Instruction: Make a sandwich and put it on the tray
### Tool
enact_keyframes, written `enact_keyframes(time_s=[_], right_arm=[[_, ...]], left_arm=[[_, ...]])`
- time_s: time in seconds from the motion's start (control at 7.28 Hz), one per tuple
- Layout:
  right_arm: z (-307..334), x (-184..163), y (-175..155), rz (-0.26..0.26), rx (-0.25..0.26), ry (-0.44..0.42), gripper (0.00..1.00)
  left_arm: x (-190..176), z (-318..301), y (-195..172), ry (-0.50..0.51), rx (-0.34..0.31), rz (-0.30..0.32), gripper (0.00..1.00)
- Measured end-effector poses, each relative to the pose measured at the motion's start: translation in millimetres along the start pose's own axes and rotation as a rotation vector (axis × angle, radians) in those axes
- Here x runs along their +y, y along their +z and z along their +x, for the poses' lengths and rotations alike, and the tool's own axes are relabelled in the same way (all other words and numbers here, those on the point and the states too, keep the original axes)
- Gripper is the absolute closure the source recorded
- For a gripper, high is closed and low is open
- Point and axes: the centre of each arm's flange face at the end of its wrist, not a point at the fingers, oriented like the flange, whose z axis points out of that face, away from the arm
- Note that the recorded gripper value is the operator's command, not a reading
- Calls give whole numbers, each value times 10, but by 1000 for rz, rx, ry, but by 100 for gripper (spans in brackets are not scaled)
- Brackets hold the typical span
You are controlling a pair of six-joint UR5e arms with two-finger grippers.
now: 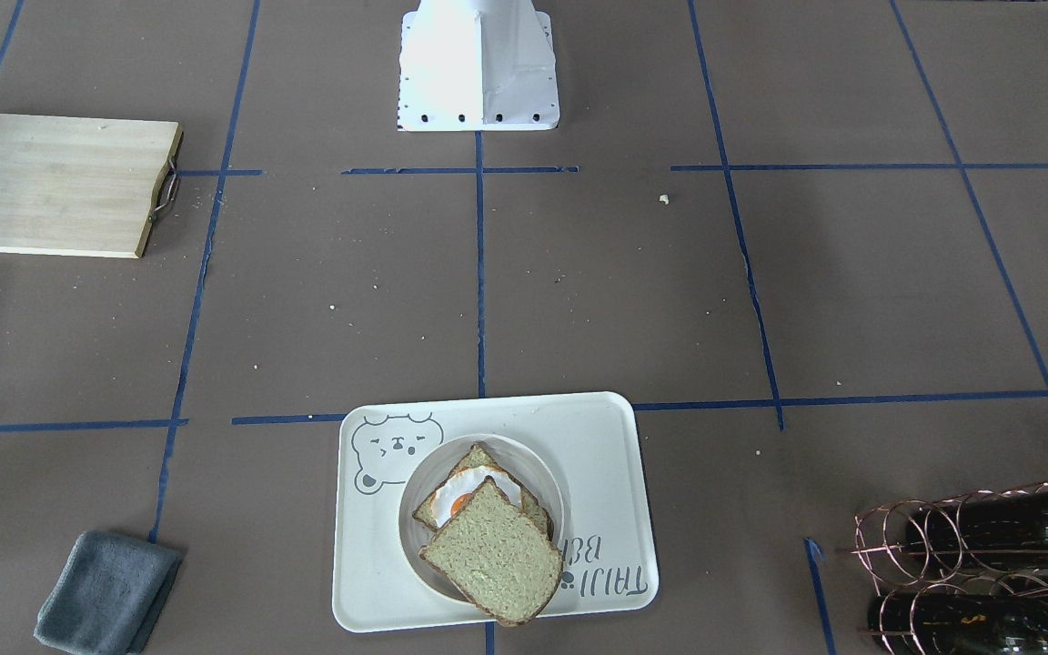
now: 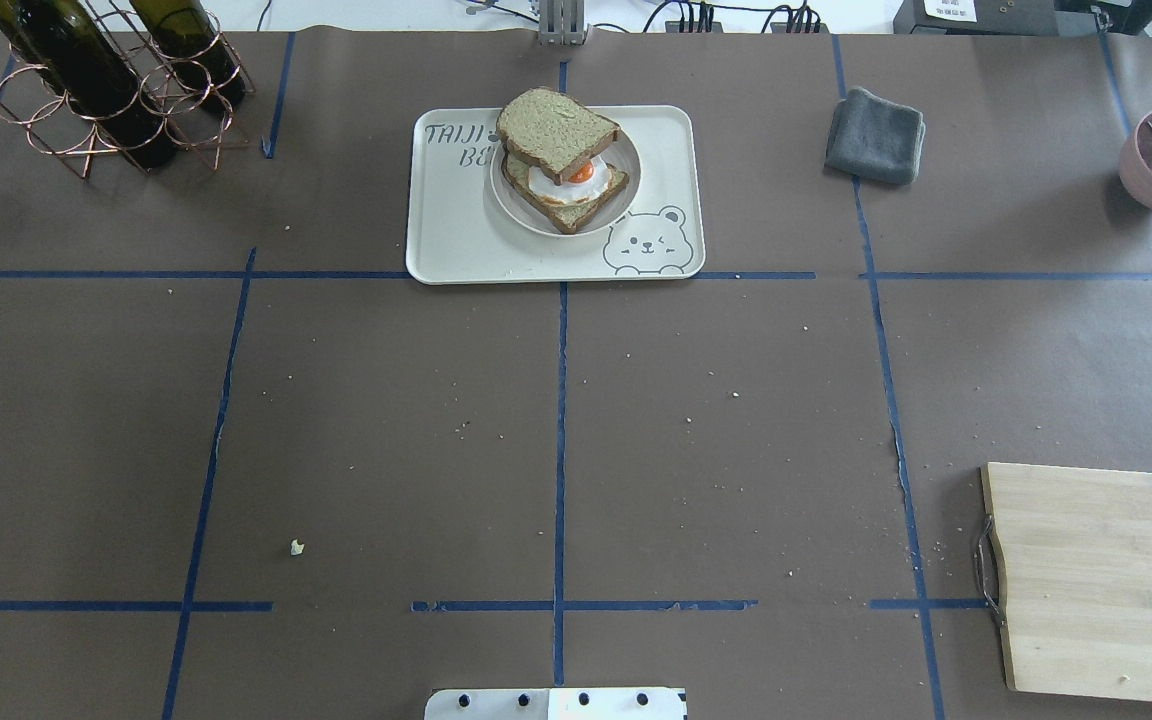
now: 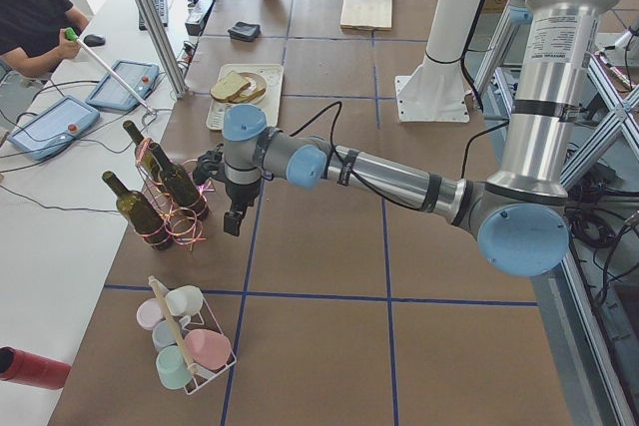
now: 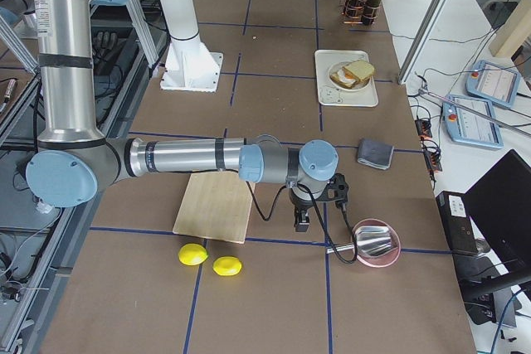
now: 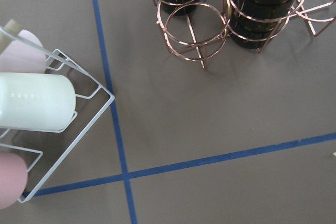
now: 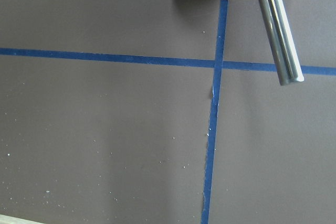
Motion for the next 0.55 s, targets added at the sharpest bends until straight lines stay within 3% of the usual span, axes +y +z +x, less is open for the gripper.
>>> enact_keyframes(time_s=[0.27, 0.55], right_arm=[[111, 106, 19, -1, -29, 23, 0], [173, 174, 29, -1, -38, 40, 0]], left_arm=[[270, -443, -95, 35, 27, -93, 0], [610, -659, 150, 11, 148, -149, 0]])
